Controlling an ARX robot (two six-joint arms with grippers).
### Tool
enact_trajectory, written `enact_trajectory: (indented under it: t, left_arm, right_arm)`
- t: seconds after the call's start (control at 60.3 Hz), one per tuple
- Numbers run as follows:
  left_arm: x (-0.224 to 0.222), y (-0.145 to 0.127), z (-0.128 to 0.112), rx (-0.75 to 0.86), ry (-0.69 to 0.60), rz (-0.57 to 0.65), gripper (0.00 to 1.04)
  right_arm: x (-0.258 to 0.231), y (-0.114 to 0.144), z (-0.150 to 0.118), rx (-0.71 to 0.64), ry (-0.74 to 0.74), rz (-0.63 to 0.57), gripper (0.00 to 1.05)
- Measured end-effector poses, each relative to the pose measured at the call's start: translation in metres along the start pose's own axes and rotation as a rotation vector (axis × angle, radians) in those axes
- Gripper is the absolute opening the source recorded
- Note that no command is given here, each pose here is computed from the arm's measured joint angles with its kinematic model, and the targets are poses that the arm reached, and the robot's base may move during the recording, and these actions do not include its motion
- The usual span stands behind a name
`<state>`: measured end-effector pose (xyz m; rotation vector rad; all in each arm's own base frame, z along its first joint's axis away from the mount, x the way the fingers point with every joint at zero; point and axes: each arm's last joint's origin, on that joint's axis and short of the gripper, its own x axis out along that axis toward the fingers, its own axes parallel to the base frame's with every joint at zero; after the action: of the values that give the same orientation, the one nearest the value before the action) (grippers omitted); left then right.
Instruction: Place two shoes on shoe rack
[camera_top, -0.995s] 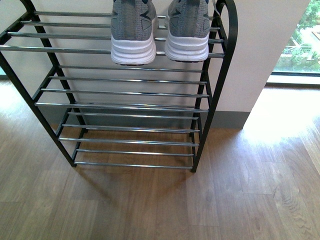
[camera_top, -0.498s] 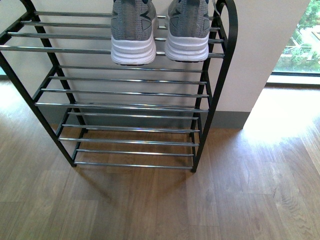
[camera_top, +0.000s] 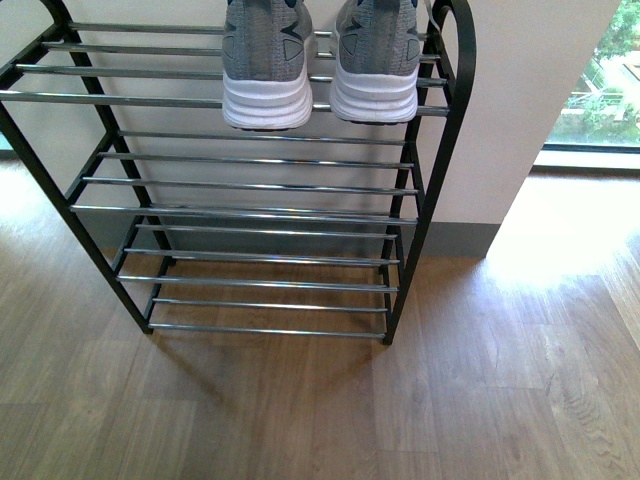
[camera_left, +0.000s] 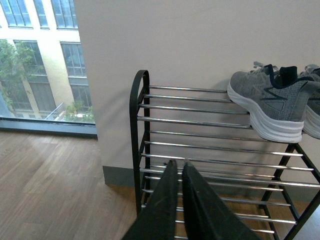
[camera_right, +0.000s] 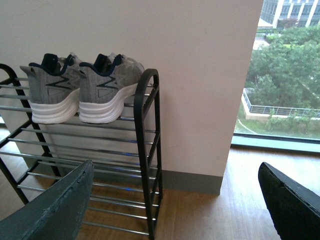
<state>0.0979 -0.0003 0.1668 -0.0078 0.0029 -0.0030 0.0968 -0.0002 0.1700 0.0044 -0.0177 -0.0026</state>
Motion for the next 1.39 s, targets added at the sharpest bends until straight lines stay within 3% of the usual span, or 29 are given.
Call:
enact_trajectory:
  t: [0.481,1.393]
  left_arm:
    - [0.0000,0.0000,0.0000,0.002,0.000,0.000,0.97]
    - [0.0000,0.0000,0.0000,0.002,0.000,0.000,0.95]
  right_arm:
    - [0.0000,0.0000,0.0000,0.000,0.000,-0.001,0.95]
    - [0.0000,0.0001,-0.0001,0.000,0.001,0.000,0.95]
